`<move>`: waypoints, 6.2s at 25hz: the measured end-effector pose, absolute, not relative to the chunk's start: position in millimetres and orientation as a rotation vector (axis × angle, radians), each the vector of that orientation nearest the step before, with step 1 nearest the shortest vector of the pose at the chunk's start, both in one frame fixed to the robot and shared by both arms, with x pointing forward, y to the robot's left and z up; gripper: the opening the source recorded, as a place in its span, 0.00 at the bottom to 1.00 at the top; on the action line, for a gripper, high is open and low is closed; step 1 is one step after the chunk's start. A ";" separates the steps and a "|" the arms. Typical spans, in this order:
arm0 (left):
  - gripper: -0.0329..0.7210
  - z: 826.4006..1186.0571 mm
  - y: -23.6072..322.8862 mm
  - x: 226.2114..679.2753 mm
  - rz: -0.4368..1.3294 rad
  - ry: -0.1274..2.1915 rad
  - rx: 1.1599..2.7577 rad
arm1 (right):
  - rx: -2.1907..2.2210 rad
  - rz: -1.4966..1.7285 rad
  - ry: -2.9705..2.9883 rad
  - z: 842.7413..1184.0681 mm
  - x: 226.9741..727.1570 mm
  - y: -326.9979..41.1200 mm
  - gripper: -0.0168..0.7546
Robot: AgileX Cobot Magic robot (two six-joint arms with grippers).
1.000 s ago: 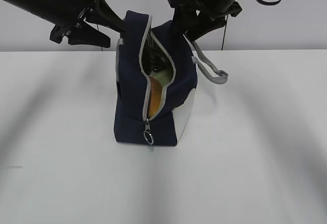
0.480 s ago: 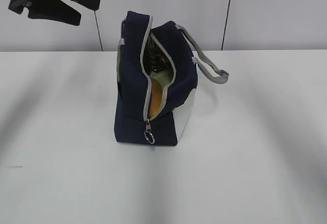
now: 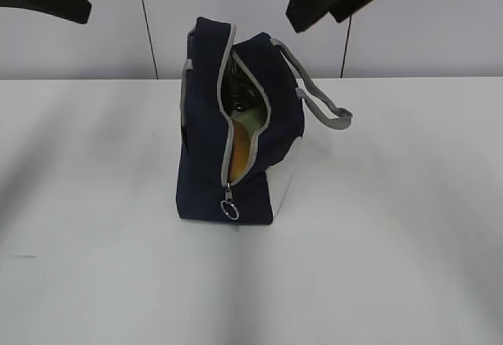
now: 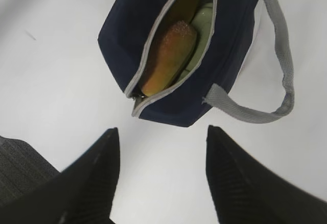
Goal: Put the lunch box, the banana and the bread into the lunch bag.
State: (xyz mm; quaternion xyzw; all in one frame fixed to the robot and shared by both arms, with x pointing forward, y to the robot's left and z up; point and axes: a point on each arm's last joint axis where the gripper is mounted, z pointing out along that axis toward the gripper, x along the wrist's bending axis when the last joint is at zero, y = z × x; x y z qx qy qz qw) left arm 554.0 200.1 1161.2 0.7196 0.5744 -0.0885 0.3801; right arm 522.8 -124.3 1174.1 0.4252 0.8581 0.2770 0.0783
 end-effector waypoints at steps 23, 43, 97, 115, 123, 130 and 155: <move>0.61 1200.0 197.4 503.0 0.005 1.374 1.955 | 1.104 1.284 1.948 1069.4 486.6 -153.2 0.57; 0.61 1188.3 199.1 513.5 0.036 1.414 2.005 | 0.958 1.386 2.065 951.2 453.4 -155.9 0.57; 0.54 1143.1 189.9 556.9 -0.037 1.505 2.035 | 0.755 1.478 2.310 853.0 522.0 -91.3 0.19; 0.54 1143.1 189.9 556.9 -0.037 1.505 2.035 | 0.739 1.465 2.330 857.1 521.5 -90.9 0.03; 0.54 1143.2 189.9 557.1 -0.035 1.504 2.033 | 0.707 1.382 2.359 885.5 519.9 -94.8 0.03; 0.54 1143.3 189.9 557.2 -0.033 1.504 2.032 | 0.701 1.392 2.350 900.8 507.8 -101.6 0.03; 0.54 1143.3 189.9 557.2 -0.033 1.504 2.032 | 0.509 1.463 2.273 944.0 498.1 -102.8 0.03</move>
